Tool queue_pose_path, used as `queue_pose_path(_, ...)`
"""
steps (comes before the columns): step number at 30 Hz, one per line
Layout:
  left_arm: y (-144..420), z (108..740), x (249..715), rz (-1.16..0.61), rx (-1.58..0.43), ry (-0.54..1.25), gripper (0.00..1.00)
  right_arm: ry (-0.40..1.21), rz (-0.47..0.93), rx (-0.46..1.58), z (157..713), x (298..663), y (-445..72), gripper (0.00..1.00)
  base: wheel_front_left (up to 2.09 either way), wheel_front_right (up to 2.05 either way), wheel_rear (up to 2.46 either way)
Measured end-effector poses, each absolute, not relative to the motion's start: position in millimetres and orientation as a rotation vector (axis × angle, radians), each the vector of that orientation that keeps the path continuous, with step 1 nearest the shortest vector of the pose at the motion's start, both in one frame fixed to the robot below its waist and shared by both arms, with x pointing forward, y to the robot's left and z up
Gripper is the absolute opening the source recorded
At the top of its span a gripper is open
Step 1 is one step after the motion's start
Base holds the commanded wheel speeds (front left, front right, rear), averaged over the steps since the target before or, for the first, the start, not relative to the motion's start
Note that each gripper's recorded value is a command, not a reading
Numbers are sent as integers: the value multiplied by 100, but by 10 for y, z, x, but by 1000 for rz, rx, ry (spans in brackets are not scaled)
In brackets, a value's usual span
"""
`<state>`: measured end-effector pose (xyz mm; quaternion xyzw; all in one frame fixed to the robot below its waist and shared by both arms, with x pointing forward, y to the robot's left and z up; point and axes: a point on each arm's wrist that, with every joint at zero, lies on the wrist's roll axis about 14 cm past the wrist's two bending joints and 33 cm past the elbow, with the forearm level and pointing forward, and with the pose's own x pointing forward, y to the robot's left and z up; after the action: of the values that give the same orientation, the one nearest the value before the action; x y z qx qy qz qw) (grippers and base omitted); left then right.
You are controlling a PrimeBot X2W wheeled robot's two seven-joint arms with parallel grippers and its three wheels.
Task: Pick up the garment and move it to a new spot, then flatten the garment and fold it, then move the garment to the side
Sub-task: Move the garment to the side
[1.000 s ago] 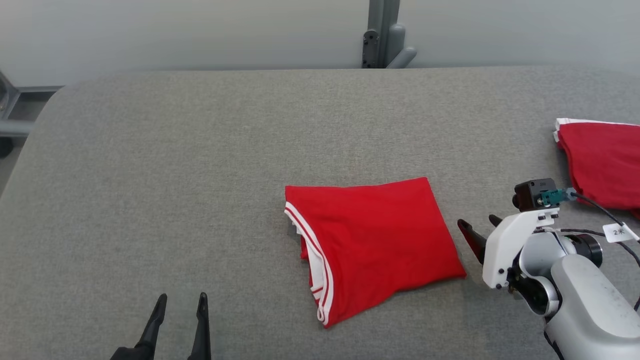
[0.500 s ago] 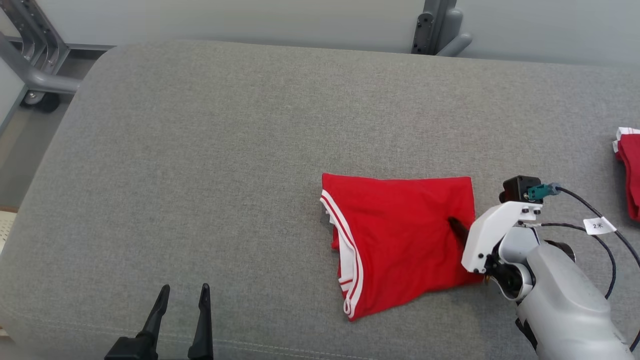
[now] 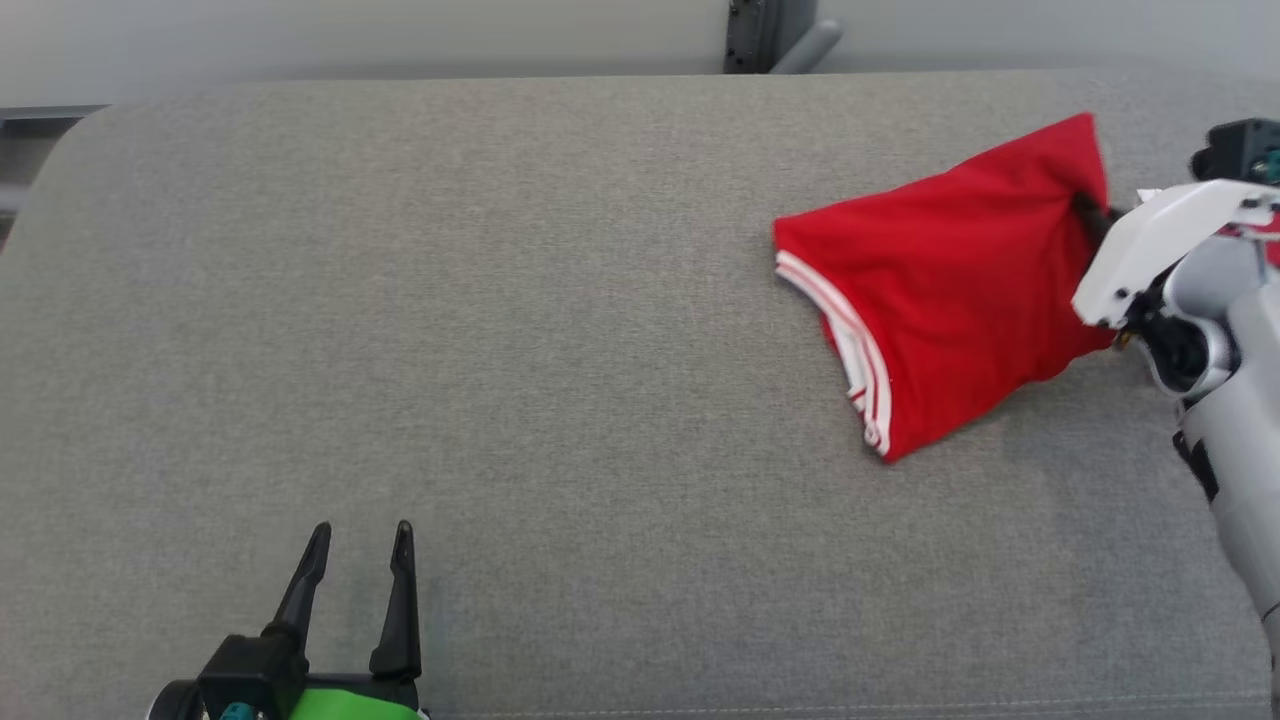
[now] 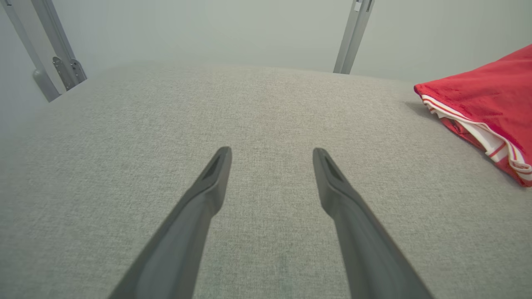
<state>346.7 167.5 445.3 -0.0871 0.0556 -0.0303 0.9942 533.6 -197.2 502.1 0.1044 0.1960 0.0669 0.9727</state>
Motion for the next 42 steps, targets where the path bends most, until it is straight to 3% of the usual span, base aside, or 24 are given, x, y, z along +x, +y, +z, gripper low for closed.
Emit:
queue_pose_path(6, 1424, 4450, 3743, -147, -168, 104, 100, 322, -58, 202, 5208, 5428, -2792, 0, 0, 0, 0)
queue_pose_path(14, 1275, 4296, 3987, -199, -152, 133, 100, 311, -232, 196, 5175, 5459, -3475, 0, 0, 0, 0)
queue_pose_path(21, 1347, 4142, 4056, -185, -138, 168, 100, 381, -294, 181, 5035, 5527, -3668, 0, 0, 0, 0)
queue_pose_path(22, 1349, 4124, 4058, -185, -138, 173, 100, 386, -300, 171, 5016, 5531, -3684, 30, 0, 0, 0)
queue_pose_path(23, 1350, 4113, 4060, -184, -138, 176, 100, 387, -306, 159, 4996, 5530, -3704, 76, 0, 0, 0)
queue_pose_path(24, 1350, 4113, 4060, -184, -138, 176, 100, 387, -306, 159, 4996, 5530, -3704, 100, 0, 0, 0)
queue_pose_path(33, 1428, 4214, 4052, -157, -143, 148, 100, 187, -327, -77, 5281, 5483, -3856, 100, 0, 0, 0)
queue_pose_path(42, 1717, 4400, 3824, -65, -131, 109, 100, -17, -90, -135, 5431, 5292, -2905, 100, 0, 0, 0)
